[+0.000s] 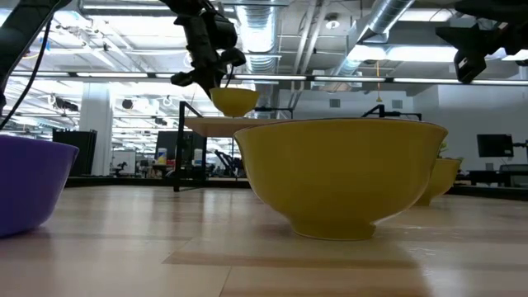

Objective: Pick & Place Mini bowls
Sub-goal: Put the top left white bowl on the shelf

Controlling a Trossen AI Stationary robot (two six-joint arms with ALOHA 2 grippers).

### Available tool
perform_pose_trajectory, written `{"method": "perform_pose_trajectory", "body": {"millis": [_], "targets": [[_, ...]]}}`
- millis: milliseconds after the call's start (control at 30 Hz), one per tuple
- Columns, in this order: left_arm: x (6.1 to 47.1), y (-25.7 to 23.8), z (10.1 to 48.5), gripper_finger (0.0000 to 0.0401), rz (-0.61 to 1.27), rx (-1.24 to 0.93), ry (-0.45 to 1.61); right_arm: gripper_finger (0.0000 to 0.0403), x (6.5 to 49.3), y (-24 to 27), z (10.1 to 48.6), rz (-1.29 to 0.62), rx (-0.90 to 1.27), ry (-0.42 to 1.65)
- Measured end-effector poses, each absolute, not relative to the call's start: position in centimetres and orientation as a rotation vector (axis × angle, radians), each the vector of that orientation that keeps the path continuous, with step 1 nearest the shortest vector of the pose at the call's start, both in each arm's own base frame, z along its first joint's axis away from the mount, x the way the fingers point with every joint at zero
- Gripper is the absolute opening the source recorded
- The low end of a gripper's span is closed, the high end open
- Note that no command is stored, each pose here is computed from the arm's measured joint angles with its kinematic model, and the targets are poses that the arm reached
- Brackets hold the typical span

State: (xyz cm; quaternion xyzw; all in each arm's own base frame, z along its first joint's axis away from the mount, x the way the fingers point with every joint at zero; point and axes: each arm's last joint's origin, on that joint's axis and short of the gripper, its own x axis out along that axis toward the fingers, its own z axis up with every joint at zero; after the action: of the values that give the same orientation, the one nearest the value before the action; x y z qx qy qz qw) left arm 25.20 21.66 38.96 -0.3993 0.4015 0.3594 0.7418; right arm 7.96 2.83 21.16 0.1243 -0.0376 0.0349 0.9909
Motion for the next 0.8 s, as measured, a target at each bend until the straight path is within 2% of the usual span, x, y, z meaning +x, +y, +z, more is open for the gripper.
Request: {"method": "perform_pose_trajectory", "body": {"millis": [200, 700, 800], "targets": [[25.3, 21.7, 37.3, 0.001, 0.789, -0.895, 0.934, 0.017, 8.0, 2.8, 21.2, 0.07, 0.249, -0.076], [25.7, 22.0, 37.4, 0.0012, 0.775, -0.875, 0.892, 0.017, 8.0, 2.8, 21.2, 0.071, 0.249, -0.075], [25.7, 22.1, 37.5, 0.0023, 0.767, -0.85, 0.889, 0.017, 8.0, 2.8, 21.2, 0.07, 0.249, -0.075]]}}
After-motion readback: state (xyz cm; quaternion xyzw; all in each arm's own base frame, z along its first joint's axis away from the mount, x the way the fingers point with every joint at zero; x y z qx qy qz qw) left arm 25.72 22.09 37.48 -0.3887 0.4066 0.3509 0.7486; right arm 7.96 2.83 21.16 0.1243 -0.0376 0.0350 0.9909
